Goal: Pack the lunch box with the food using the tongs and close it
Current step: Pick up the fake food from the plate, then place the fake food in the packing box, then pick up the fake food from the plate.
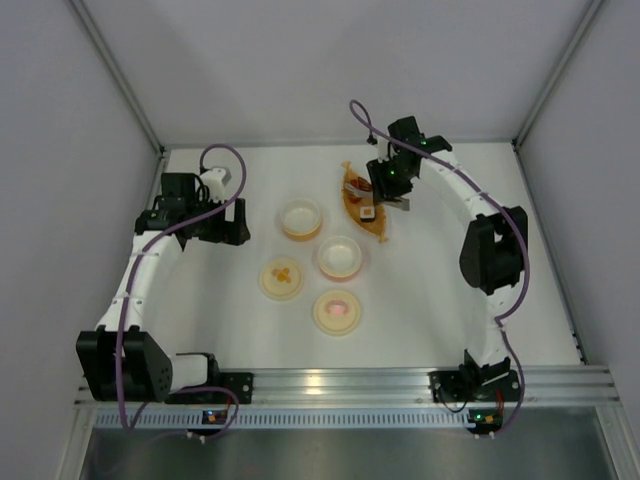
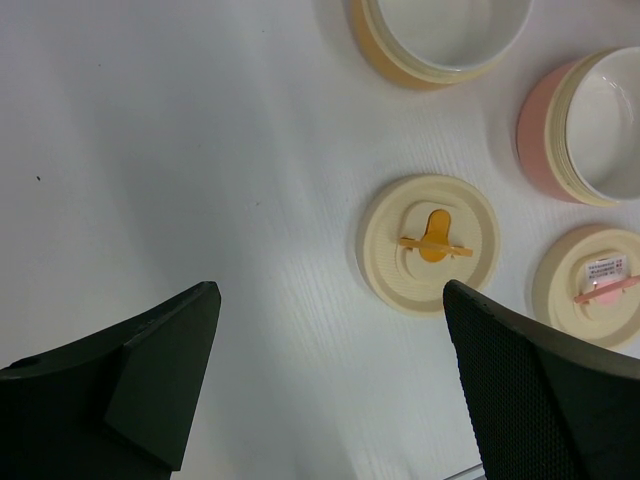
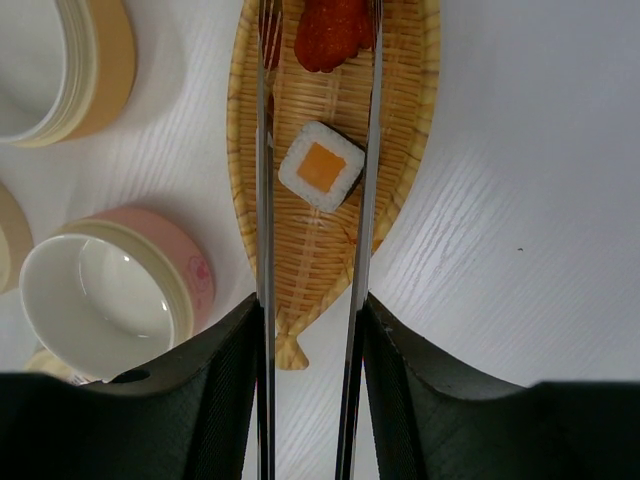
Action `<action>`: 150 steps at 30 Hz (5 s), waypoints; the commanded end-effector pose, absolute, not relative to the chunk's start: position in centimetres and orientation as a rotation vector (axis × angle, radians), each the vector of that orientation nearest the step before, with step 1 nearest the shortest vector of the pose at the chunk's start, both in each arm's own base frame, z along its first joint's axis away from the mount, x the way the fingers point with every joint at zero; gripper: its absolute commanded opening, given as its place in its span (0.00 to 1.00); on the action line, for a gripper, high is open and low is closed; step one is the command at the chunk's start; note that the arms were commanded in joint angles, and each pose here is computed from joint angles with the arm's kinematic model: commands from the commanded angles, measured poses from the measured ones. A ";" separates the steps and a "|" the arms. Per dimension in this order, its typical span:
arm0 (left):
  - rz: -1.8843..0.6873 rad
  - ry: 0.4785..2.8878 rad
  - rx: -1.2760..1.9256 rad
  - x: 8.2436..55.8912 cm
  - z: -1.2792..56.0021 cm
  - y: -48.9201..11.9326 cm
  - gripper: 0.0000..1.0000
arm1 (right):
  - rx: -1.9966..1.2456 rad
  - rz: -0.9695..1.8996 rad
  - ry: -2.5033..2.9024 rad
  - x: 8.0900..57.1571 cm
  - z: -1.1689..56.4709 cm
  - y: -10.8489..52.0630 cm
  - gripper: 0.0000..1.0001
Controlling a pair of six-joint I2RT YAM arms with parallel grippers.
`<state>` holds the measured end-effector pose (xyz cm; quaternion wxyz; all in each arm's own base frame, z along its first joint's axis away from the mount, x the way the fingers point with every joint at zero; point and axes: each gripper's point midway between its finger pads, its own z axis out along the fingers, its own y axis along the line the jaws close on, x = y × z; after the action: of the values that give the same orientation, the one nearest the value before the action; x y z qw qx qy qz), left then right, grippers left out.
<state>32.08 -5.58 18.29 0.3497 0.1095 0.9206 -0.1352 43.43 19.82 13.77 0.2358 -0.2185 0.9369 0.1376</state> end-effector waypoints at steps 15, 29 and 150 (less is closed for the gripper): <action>-0.324 2.334 0.286 33.1 19.7 -5.2 0.98 | -0.611 0.410 2.514 43.9 15.0 21.5 0.29; -0.313 2.328 0.237 33.1 20.2 -4.3 0.98 | -0.583 0.460 2.395 43.8 20.8 19.7 0.00; -0.827 2.379 0.531 30.6 18.6 -7.2 0.98 | -1.360 0.392 2.283 39.3 18.3 12.7 0.41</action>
<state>30.44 -6.68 17.24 0.2651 0.1763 0.9034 -0.2873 38.73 12.49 17.31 0.2179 -0.4745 0.8421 0.1353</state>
